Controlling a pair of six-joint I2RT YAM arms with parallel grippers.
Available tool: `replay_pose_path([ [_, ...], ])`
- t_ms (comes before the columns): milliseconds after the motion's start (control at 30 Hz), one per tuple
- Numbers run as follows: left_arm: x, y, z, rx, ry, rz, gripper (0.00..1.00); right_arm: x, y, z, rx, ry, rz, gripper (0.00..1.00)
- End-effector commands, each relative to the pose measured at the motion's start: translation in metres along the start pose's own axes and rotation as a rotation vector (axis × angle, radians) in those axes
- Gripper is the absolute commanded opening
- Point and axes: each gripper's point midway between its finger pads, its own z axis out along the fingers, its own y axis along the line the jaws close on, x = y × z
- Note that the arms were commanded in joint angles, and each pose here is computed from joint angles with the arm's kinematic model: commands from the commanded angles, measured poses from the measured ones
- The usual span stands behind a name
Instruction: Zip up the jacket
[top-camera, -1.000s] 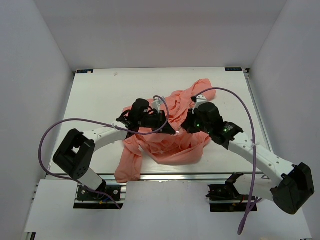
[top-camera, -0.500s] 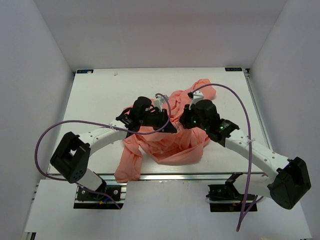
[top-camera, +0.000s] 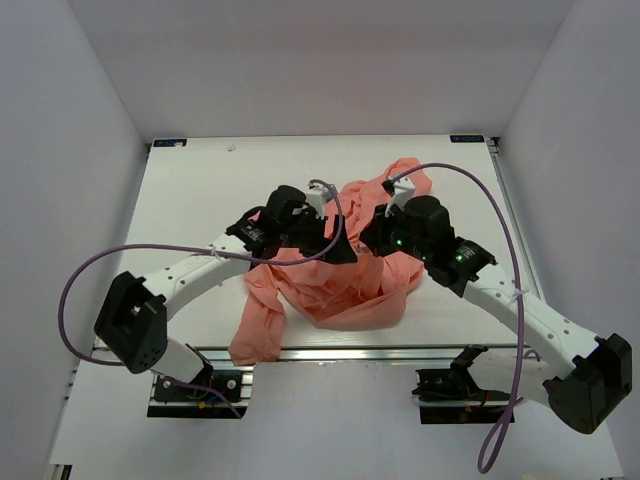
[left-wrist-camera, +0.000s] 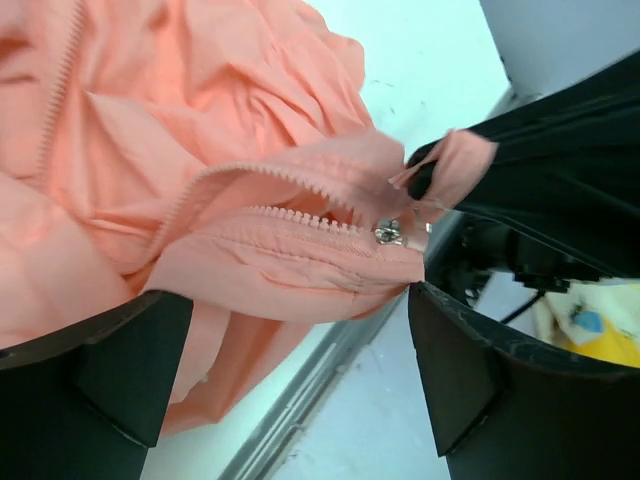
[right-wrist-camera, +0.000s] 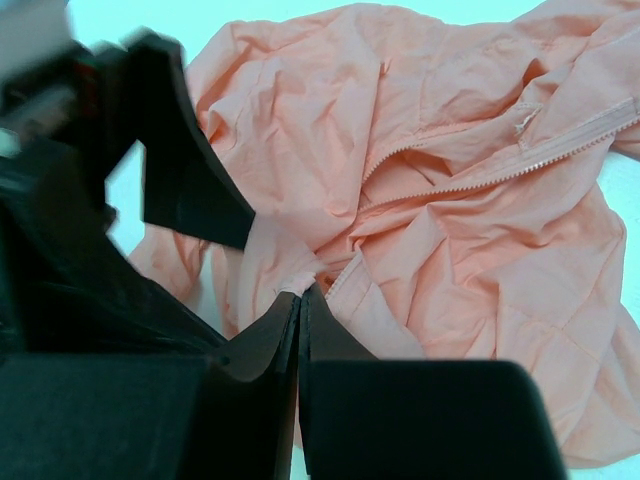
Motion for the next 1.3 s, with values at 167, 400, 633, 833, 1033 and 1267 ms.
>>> replay_pose_path([
  [167, -0.044, -0.029, -0.052, -0.136, -0.167, 0.314, 0.98, -0.026, 0.012, -0.007, -0.017, 0.001, 0.0, 0.0],
  [400, -0.031, -0.05, -0.049, -0.16, -0.146, 0.554, 0.98, -0.036, 0.017, 0.0, -0.023, 0.022, 0.017, 0.0],
  [633, -0.042, -0.028, -0.045, -0.374, -0.164, 0.588, 0.85, -0.043, 0.023, -0.001, -0.038, 0.02, 0.022, 0.0],
  [833, -0.05, -0.03, -0.037, -0.372, -0.197, 0.609, 0.71, -0.041, 0.024, -0.001, -0.05, 0.022, 0.021, 0.0],
  [1033, -0.049, -0.032, -0.029, -0.351, -0.18, 0.628, 0.52, -0.042, 0.024, 0.0, -0.051, 0.022, 0.021, 0.0],
  [1267, -0.04, -0.031, -0.02, -0.324, -0.151, 0.63, 0.32, -0.047, 0.026, 0.002, -0.057, 0.007, 0.021, 0.0],
])
